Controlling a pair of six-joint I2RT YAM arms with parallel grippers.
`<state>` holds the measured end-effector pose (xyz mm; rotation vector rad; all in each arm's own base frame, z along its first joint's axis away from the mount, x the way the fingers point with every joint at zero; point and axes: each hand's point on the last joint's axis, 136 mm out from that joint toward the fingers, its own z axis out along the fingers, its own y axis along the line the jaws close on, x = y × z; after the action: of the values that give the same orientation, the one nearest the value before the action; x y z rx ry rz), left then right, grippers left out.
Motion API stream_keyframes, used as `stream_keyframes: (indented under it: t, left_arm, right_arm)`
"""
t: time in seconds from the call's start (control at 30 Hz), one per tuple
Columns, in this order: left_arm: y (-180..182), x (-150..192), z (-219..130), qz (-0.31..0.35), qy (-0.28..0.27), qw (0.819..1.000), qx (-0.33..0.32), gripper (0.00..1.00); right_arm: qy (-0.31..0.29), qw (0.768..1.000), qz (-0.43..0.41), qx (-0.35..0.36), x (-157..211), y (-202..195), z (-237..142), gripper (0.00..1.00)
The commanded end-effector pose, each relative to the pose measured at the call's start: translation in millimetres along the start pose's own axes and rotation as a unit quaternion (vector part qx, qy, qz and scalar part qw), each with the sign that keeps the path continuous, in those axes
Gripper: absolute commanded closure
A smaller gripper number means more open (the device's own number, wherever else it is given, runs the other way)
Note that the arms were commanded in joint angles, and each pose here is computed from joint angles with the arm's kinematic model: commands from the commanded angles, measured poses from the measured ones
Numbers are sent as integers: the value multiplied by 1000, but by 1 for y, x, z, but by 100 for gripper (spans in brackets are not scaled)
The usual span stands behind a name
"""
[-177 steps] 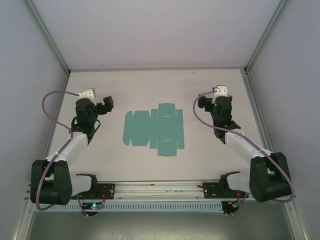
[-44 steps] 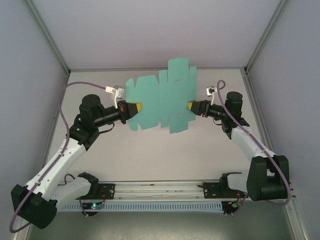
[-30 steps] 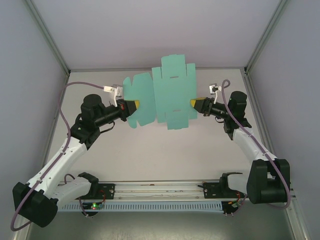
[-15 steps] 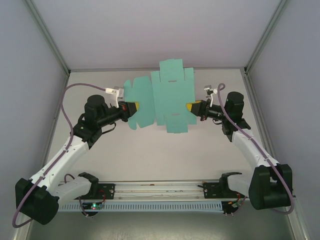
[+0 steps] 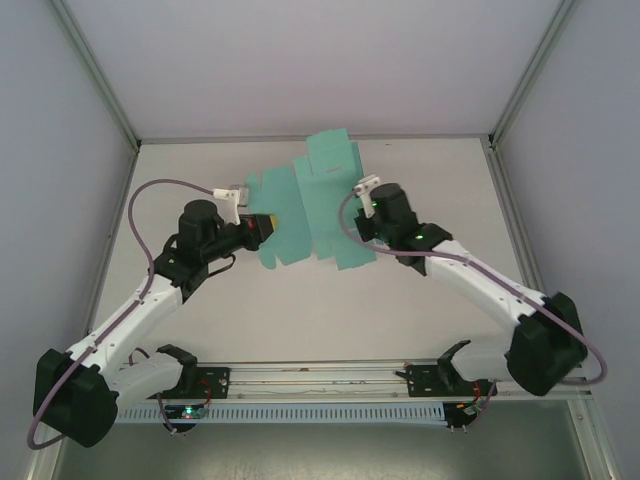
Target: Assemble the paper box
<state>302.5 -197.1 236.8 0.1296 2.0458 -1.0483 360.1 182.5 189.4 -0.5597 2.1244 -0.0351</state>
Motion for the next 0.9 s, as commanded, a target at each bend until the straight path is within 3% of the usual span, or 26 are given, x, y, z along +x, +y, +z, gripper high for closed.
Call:
stream_keyframes:
  t: [0.0, 0.07, 0.23, 0.27, 0.37, 0.47, 0.53, 0.63, 0.87]
  left_arm:
    - [33, 30, 7, -34, 35, 997, -54, 95]
    - [53, 44, 10, -58, 47, 993, -90, 82]
    - [101, 88, 11, -116, 105, 971, -182, 81]
    - [108, 100, 11, -128, 120, 965, -195, 75]
    - [126, 126, 9, -159, 152, 949, -228, 72]
    - [132, 134, 5, -162, 168, 941, -246, 50]
    - [129, 129, 2, -156, 167, 941, -248, 37]
    - [112, 104, 4, -134, 144, 955, -221, 1]
    - [71, 13, 15, -94, 78, 974, -189, 0]
  right_arm:
    - [46, 975, -110, 189, 4, -57, 2, 100]
    - [41, 975, -156, 153, 4, -41, 13, 100]
    - [27, 959, -275, 64, 18, -4, 36, 100]
    - [27, 955, -291, 57, 20, 0, 40, 100]
    - [30, 945, -324, 28, 27, 13, 51, 100]
    - [26, 930, -368, -2, 35, 27, 60, 100]
    - [10, 913, -407, 2, 35, 33, 67, 100]
    - [-28, 885, -465, 27, 30, 41, 76, 100]
    - [-152, 817, -549, 87, 5, 68, 71, 100]
